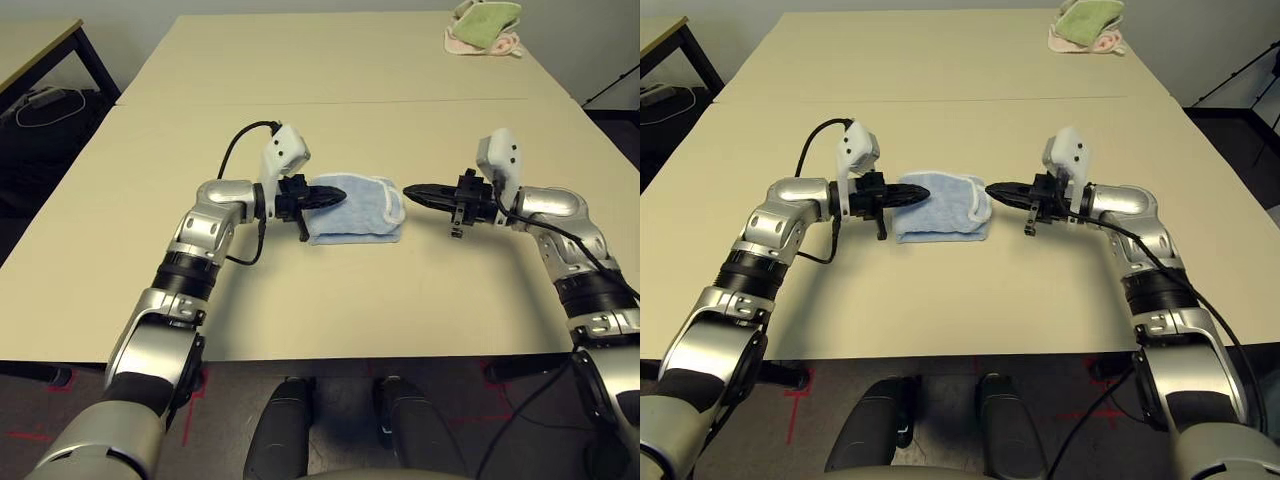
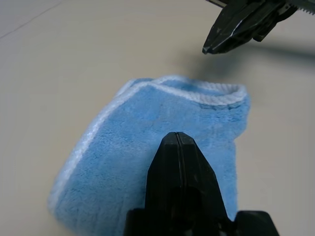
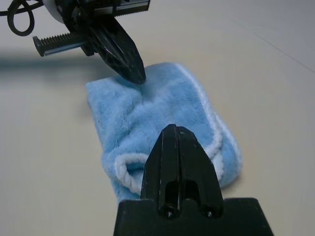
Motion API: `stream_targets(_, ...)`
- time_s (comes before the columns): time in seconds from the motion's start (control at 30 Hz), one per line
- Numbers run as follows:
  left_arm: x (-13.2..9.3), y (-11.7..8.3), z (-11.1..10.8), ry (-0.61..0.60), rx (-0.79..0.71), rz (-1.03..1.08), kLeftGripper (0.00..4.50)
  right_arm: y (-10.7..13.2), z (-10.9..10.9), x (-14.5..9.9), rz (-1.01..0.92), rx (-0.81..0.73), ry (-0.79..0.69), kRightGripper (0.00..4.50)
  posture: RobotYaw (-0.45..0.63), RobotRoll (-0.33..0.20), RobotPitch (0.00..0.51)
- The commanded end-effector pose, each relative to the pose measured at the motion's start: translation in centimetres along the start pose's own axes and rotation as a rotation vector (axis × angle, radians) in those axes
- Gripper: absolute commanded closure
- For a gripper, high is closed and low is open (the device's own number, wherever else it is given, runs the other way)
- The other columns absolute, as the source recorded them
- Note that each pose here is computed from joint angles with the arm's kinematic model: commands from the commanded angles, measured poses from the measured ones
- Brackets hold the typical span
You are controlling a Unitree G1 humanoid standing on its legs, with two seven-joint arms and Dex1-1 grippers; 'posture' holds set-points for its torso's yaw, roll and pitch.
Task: Fold the towel and set it aside.
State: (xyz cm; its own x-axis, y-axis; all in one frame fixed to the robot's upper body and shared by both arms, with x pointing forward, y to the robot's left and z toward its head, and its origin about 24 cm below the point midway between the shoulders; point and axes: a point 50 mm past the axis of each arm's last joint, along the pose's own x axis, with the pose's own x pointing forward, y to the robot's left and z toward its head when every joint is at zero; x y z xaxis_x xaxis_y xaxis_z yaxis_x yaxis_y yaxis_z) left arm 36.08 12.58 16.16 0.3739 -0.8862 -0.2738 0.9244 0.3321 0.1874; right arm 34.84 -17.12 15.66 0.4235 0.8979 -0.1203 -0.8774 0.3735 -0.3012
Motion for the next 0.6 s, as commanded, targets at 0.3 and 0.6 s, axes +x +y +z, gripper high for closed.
stream_targets(0.3,0.4,0.1,-1.2,0.101,0.005,0.020,4.48,0.1,-0.8,3.8,0.078,-0.091,0.131,4.50,0.13,0.000,0.190)
stream_targets(0.6,-0.4,0.0,-4.3,0.259,-0.030,0.026,4.48,0.5,-2.8,3.3,0.157,-0.126,0.336,4.50,0.11,0.000,0.186)
